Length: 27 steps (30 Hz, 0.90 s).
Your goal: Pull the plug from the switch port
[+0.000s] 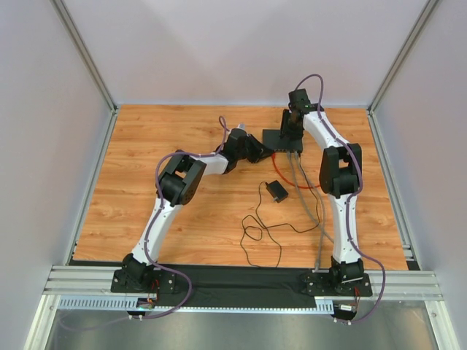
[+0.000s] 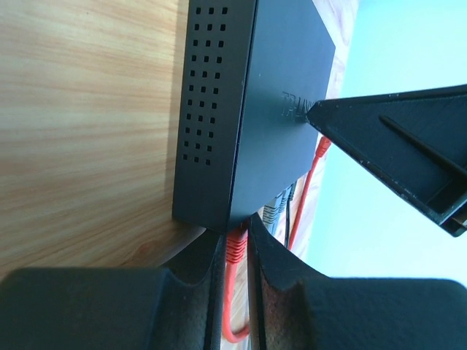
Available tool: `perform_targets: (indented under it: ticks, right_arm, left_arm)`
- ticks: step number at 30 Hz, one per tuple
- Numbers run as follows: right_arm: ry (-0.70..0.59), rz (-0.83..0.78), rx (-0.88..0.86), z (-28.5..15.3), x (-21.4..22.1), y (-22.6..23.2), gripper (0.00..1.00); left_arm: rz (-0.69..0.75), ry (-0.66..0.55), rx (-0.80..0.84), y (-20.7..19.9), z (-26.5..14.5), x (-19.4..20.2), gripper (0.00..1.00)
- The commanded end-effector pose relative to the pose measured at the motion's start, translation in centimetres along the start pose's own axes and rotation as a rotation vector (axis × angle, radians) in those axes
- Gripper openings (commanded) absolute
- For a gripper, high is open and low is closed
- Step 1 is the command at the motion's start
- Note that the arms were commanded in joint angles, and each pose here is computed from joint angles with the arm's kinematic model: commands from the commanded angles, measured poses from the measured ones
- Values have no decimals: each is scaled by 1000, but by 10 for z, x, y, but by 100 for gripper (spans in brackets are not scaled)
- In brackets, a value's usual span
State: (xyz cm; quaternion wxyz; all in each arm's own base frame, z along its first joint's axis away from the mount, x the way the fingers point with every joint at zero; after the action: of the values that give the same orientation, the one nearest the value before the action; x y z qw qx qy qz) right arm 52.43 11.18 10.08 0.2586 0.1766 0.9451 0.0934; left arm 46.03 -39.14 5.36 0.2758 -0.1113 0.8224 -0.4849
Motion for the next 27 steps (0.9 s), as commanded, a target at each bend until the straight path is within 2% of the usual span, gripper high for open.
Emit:
perform_targets:
  ticks: [1, 6, 10, 13, 22, 27]
  right_arm:
    - [124, 10, 93, 25, 29, -21, 44]
    - [128, 17, 92, 26, 31, -20, 44]
    - [126, 19, 96, 25, 30, -21, 44]
    - [125, 15, 97, 25, 30, -21, 44]
    - [135, 10, 102, 29, 32, -23, 44]
    - [136, 15, 107, 31, 32, -27, 44]
  left_arm:
    - [25, 58, -142, 25, -9, 14, 0]
    - [56, 73, -117, 24, -13, 23, 0]
    - [54, 62, -47, 19, -7, 19, 0]
    - [45, 41, -67, 22, -14, 13, 0]
    - [171, -17, -64, 4, -40, 3, 0]
    - [264, -113, -125, -13, -66, -6, 0]
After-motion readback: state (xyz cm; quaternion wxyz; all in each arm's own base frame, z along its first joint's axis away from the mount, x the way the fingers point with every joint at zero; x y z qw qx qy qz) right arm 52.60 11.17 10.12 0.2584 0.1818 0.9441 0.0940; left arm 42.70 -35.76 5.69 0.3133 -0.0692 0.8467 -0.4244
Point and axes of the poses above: each gripper's point midway between its finger pads, its own z axis out along the fingers, its own y axis along the line the jaws close on, x = y × z, the point moved 6 cm from there along -z, back along the fingers, and after that the axes turned 12 degrees about z, right-handed, at the moved point
